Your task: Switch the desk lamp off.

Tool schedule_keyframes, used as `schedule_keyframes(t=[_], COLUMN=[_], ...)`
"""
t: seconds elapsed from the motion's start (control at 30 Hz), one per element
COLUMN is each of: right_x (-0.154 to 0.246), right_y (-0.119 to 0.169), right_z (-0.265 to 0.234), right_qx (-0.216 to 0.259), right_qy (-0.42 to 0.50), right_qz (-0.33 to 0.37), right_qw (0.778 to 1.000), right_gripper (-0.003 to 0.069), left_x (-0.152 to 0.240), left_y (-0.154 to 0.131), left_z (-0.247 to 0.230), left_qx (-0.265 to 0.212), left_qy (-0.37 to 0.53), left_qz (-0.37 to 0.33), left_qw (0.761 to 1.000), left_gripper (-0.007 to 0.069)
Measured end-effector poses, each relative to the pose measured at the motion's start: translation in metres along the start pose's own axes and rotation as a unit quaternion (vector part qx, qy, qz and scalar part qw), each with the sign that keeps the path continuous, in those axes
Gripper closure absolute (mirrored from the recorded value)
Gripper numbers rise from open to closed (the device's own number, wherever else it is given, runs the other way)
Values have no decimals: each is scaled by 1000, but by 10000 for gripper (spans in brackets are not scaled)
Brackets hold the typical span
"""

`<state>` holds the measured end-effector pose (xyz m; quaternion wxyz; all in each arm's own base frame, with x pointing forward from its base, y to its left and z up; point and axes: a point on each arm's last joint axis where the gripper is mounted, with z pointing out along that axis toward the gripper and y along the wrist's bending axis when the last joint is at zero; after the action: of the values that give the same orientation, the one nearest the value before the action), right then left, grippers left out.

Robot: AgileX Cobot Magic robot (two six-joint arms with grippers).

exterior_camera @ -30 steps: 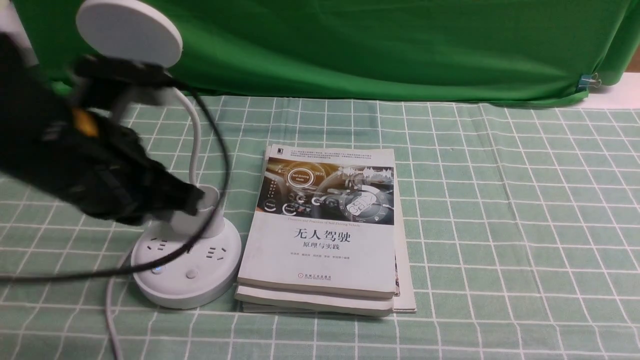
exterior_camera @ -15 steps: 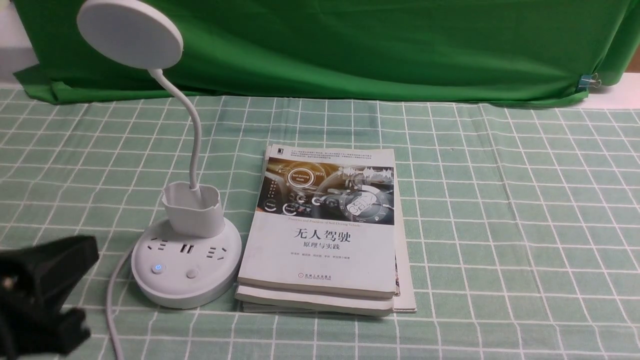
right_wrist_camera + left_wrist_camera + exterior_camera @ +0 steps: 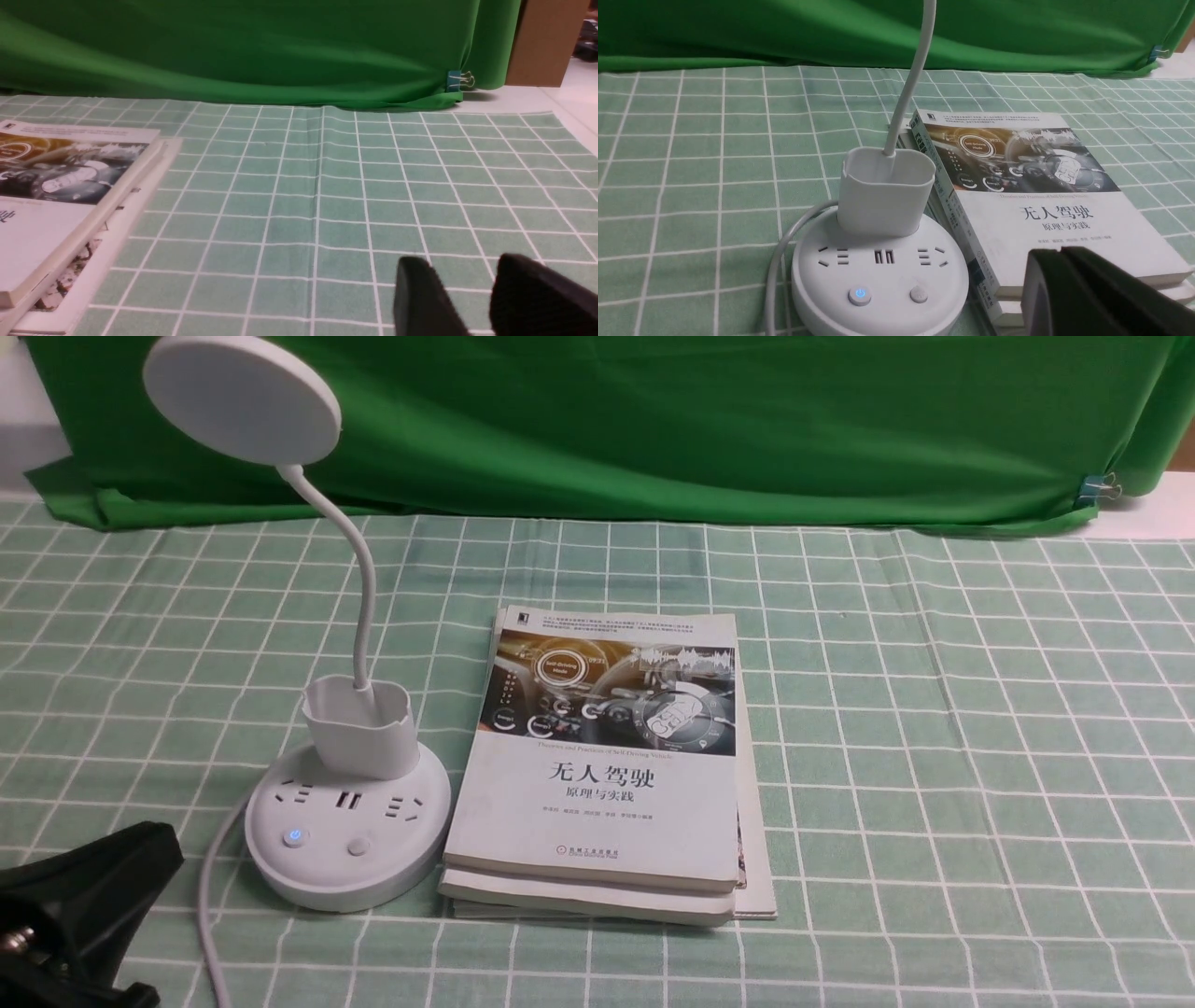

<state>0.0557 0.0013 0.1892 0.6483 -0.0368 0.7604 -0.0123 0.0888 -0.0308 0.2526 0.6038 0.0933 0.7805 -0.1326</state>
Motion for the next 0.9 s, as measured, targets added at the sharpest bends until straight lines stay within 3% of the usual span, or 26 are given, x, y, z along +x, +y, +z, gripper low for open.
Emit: schedule_keyframes(t=[0.6,0.9], right_x=[0,0], right_y=[0,0], right_z=[0,0], right_qx=[0,0], right_qy=[0,0], right_qz=[0,0], right_qw=[1000,1000], right_gripper=[417,417], left_x=[6,52], left_y=[4,24], left_z=[0,-18], left_qx=[-20,-138], left_qy=[-9,-87], left_qz=[40,4], left_qw=[999,987], left_gripper=[621,621])
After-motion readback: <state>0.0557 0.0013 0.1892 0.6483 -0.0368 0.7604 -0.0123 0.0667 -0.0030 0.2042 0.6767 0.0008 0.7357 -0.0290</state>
